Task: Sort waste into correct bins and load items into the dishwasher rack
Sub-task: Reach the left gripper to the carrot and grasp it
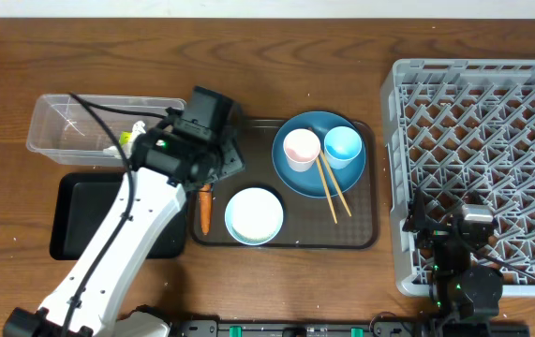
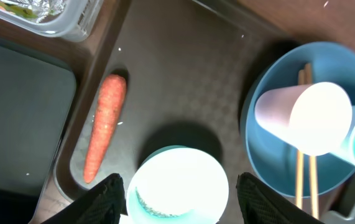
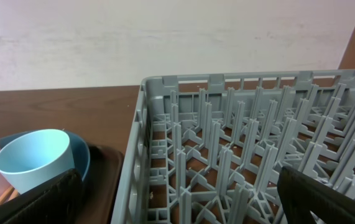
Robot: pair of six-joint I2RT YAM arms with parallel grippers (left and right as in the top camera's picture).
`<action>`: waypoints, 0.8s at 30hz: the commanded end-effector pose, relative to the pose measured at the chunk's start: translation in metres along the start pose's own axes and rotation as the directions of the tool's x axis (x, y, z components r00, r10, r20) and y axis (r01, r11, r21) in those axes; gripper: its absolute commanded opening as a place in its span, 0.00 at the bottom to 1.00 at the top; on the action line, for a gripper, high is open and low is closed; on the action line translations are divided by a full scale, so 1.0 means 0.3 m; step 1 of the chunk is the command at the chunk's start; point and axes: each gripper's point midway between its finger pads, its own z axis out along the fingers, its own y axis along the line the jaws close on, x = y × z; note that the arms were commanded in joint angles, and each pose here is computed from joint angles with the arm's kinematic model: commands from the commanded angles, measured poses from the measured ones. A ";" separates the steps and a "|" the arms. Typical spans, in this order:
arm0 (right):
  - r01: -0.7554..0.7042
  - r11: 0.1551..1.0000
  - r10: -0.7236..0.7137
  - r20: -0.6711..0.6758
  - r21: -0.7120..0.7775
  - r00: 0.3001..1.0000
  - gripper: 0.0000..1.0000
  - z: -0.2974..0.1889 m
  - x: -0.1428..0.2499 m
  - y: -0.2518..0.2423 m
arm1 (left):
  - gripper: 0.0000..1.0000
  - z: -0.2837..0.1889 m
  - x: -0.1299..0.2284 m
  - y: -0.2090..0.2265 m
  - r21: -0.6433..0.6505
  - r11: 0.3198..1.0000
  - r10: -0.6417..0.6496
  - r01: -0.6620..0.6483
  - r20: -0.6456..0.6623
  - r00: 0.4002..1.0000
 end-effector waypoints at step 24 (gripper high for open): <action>-0.006 1.000 0.006 -0.001 0.000 1.000 0.99 0.000 0.004 -0.001 | 0.48 0.372 0.108 0.128 -0.327 0.893 0.230 -0.311 -0.264 0.937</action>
